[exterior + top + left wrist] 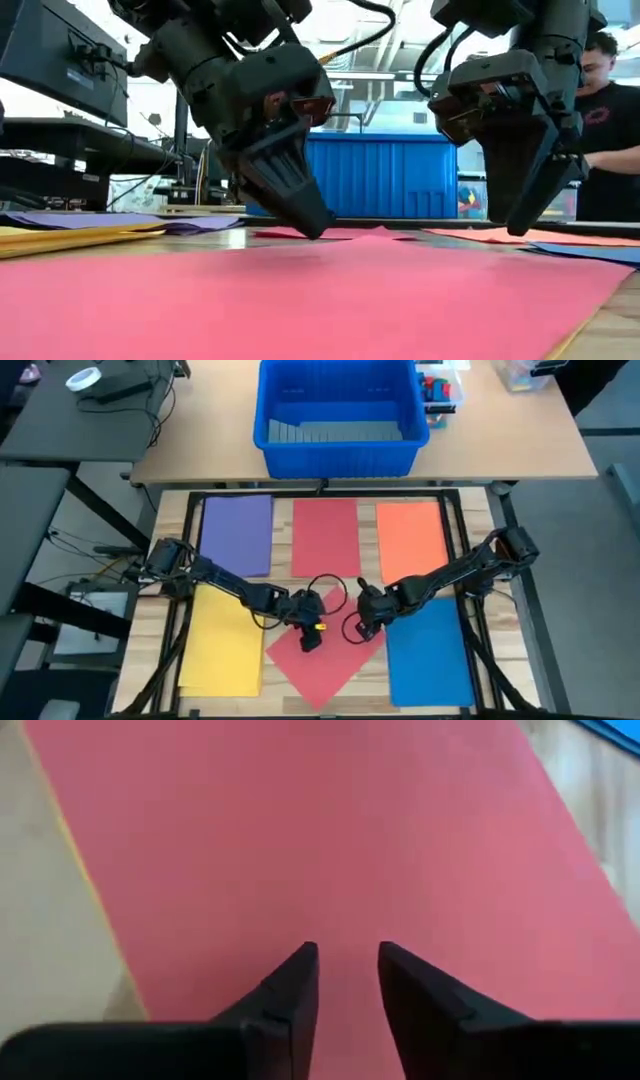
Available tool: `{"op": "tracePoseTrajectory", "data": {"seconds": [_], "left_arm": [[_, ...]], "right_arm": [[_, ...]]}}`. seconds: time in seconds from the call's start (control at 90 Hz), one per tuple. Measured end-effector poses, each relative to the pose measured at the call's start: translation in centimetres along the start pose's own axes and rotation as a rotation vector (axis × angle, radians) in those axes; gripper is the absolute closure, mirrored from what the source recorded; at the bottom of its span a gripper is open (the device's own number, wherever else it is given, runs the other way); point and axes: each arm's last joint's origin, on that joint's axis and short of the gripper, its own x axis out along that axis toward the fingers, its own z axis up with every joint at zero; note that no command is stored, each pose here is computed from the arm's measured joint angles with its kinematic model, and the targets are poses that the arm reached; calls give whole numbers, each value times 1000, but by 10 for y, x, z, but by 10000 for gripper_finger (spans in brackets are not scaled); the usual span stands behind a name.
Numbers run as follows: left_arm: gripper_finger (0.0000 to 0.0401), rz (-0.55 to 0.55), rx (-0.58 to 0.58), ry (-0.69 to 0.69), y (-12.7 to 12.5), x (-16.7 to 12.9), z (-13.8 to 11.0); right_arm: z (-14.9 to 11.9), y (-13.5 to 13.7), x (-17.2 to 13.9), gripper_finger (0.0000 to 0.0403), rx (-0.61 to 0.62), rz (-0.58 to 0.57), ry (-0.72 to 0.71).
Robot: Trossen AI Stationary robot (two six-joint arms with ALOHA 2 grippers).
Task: Organize paper
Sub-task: Stack the pink colored paper on top of the other pink colored paper
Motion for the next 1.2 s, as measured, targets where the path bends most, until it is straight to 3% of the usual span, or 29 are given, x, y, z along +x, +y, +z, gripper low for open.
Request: {"op": "tracePoseTrajectory", "data": {"seconds": [0.511,0.678,0.867,1.044,1.2], "left_arm": [[308,23,-37,2,6,17,-6],[308,102,-39,-7,12,18,-7],[308,115,-84,-7,16,18,-6],[308,118,-86,-7,16,18,-6],[308,118,-88,-7,16,18,-6]], "right_arm": [[1,-3,0,235,27,-42,-39],[2,-4,11,235,58,-62,-33],[0,3,25,235,70,-16,-11],[-1,2,23,235,72,-17,4],[0,7,16,235,62,52,-8]]}}
